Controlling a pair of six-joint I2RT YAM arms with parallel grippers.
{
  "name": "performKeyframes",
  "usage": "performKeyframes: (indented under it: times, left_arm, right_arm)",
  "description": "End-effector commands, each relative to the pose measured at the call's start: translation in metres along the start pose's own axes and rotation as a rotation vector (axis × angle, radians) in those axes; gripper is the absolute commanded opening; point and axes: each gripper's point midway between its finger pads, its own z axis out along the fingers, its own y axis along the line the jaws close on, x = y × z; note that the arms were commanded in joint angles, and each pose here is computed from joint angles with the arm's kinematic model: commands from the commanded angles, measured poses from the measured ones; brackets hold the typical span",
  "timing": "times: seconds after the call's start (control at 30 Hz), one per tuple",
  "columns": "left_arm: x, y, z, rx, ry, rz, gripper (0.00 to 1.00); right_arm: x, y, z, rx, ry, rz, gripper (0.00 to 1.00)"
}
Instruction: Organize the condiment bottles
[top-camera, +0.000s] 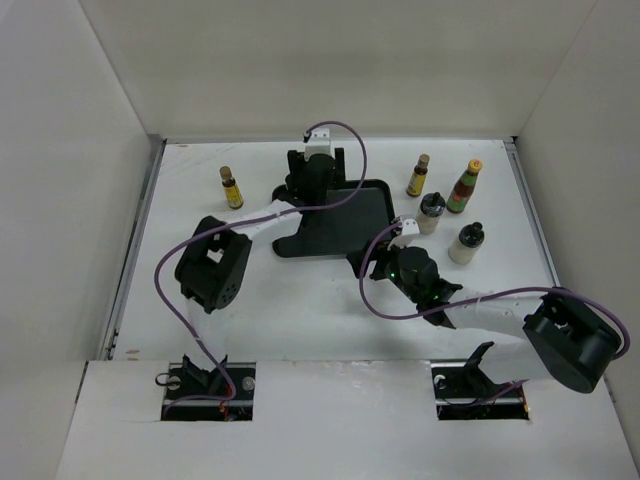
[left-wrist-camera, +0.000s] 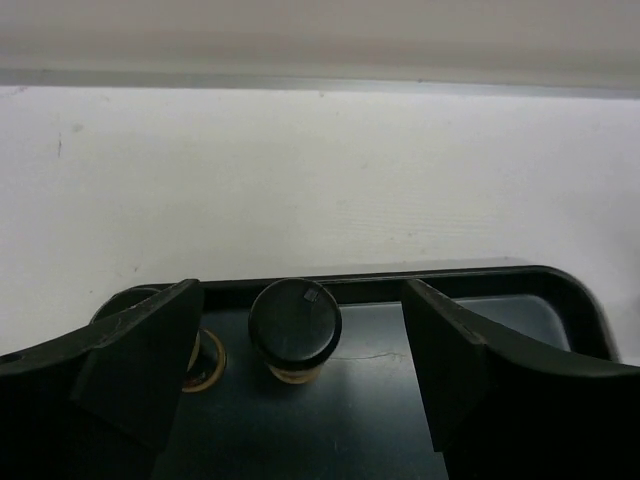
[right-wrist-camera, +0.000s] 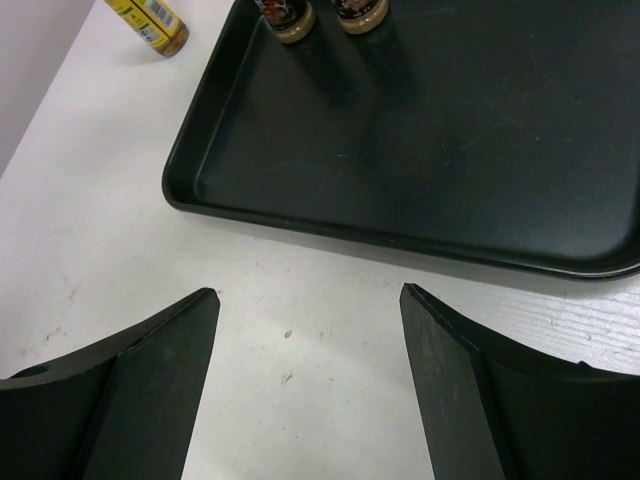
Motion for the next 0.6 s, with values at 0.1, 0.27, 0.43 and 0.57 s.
performKeyframes:
  times: [0.1, 0.27, 0.43, 0.57]
  left_arm:
    - [-0.107, -0.001, -0.052, 0.092, -0.185, -0.112, 0.78]
    - [-0.115, 0.041, -0.069, -0.005, -0.213, -0.138, 0.6]
    - [-0.102, 0.139, -0.071, -0.235, -0.2, -0.217, 0.51]
    - [-0.083, 0.196, -0.065, -0.329, -0.137, -0.283, 0.51]
  right_arm:
    - [-0.019, 0.018, 0.003, -0.059, -0.062, 0.025, 0.8]
    - [-0.019, 0.018, 0.003, -0.059, -0.062, 0.025, 0.8]
    - [-0.019, 0.02, 0.004, -0.063, -0.059, 0.024, 0.8]
    - [-0.017, 0.02, 0.004, -0.063, -0.054, 0.025, 0.8]
